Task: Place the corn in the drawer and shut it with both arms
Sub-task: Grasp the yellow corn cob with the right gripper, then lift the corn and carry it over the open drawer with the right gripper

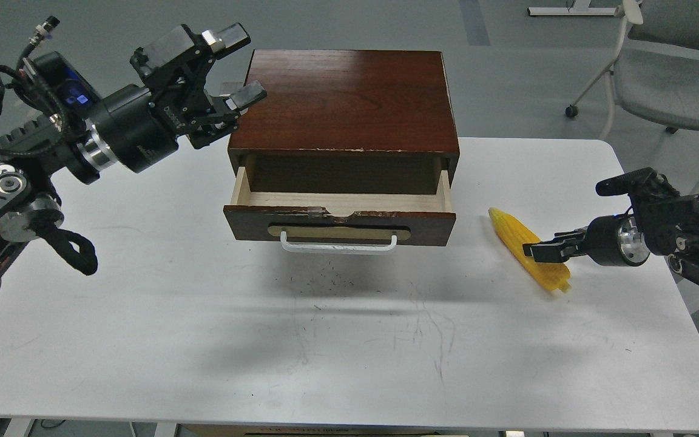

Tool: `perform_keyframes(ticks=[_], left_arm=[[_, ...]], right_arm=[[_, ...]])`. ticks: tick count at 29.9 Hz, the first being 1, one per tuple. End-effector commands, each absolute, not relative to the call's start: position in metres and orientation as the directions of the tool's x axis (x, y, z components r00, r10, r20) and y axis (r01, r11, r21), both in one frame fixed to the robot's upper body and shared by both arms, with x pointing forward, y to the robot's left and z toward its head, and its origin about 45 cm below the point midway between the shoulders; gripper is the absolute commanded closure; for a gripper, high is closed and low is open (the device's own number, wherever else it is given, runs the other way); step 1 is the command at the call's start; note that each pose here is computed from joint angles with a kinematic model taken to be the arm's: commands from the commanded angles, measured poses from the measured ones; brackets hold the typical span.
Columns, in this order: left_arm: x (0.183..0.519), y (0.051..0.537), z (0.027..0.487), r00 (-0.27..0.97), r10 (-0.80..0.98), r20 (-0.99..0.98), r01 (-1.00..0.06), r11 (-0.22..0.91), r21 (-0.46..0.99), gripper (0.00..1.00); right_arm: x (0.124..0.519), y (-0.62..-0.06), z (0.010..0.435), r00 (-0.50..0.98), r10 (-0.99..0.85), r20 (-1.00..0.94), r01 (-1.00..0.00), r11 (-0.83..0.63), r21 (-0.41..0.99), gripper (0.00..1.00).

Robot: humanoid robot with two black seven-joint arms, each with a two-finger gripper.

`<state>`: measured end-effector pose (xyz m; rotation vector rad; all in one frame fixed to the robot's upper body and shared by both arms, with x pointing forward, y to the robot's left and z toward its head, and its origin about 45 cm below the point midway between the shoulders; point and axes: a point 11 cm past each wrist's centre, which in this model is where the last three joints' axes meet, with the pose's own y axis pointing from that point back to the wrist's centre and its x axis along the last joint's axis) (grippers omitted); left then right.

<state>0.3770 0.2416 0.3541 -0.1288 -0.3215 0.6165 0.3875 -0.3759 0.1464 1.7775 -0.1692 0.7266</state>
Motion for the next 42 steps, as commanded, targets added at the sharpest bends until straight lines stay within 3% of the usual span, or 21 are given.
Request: perform_keyframes(ticks=[1,2,7,14,17,21,25,34,42], left_arm=[[0.377,0.242,0.355,0.768,0.586,0.259,-0.546,0.81,-0.213,0.0],[0.377,0.242,0.354,0.768,0.586,0.258,-0.547,0.81,-0.212,0.0],[0.377,0.241,0.354,0.768,0.586,0.257,-0.546,0.81,-0.213,0.0],[0.378,0.241,0.351,0.769,0.587,0.252,-0.55,0.809,-0.207,0.0],[0.38,0.243,0.349,0.766,0.592,0.249,-0.557,0.806,-0.203,0.0],[0.38,0.244,0.349,0.765,0.593,0.251,-0.558,0.805,-0.201,0.0],[0.38,0.246,0.35,0.761,0.597,0.252,-0.563,0.802,-0.201,0.0],[0.386,0.261,0.35,0.741,0.633,0.224,-0.599,0.774,-0.203,0.0],[0.394,0.299,0.357,0.687,0.711,0.149,-0.679,0.701,-0.219,0.0]], right_arm=[[0.384,-0.379,0.145,0.803,0.249,0.542,-0.454,-0.334,0.826,0.84],[0.384,-0.378,0.145,0.803,0.248,0.542,-0.453,-0.336,0.826,0.92],[0.385,-0.377,0.15,0.8,0.241,0.549,-0.458,-0.346,0.819,1.0],[0.422,-0.38,0.259,0.671,0.207,0.712,-0.609,-0.393,0.689,1.0],[0.436,-0.355,0.307,0.594,0.23,0.771,-0.639,-0.448,0.626,1.0],[0.446,-0.323,0.355,0.521,0.264,0.812,-0.643,-0.504,0.576,1.0],[0.444,-0.262,0.392,0.475,0.345,0.809,-0.566,-0.585,0.581,0.99],[0.424,-0.146,0.399,0.357,0.562,0.746,-0.38,-0.642,0.665,0.99],[0.408,-0.095,0.362,0.258,0.734,0.628,-0.276,-0.567,0.776,0.99]])
